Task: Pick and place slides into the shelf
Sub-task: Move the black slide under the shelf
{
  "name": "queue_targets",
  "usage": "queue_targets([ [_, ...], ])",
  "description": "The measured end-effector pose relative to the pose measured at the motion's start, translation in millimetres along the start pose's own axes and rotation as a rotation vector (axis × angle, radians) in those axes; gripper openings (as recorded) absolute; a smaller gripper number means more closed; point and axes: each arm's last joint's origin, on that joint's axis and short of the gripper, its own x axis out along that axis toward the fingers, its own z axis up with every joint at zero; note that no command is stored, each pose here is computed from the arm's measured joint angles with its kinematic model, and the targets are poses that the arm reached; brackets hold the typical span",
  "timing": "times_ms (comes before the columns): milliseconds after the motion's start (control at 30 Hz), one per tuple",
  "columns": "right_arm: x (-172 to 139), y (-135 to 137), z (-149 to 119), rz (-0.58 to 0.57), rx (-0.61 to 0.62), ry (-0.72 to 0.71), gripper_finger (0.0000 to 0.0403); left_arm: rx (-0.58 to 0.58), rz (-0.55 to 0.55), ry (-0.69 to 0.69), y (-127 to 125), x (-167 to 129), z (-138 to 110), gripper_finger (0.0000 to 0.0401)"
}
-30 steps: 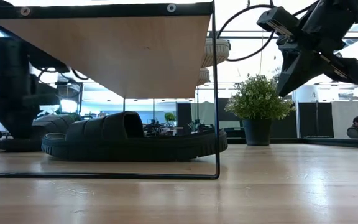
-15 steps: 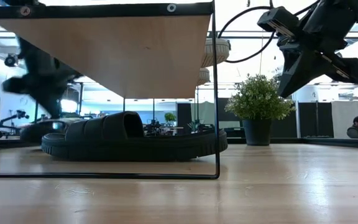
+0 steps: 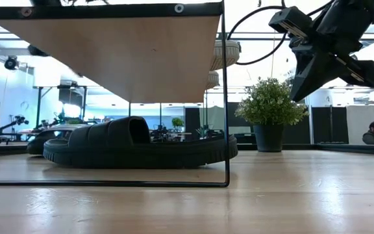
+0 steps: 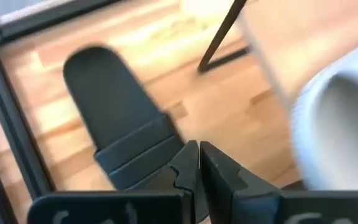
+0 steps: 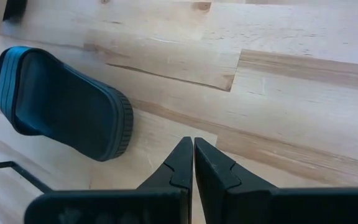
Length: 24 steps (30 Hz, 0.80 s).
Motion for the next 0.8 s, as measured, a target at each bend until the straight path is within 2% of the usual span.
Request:
queue_targets([
  [233,-0.8,4.9,-1.6,0.047,-0.031,0.054,0.0009,0.093,-0.070,-0.055,-8.4,-26.2,23.5,0.0002],
  [333,-2.4,8.2,-2.0,0.085,-0.053,0.084,0.0009,0.118,-0.114,0.045,-7.9,-21.5,21.2,0.0002],
  [467,-6.7,10.3,-1.4,0.115,-0.096,0.124,0.0009,0.158,-0.247,0.247,-4.8,-20.5,17.3,0.0002],
  [600,-15.2,13.0,1.8,0.156,-0.145,0.138,0.0009,0.191,-0.393,0.291,-4.0,-35.6,24.7,0.0002],
  [800,-22.1,12.9,5.3,0.183,-0.155,0.135,0.0009,0.169,-0.322,0.211,10.4,-57.3,50.2,0.0002],
])
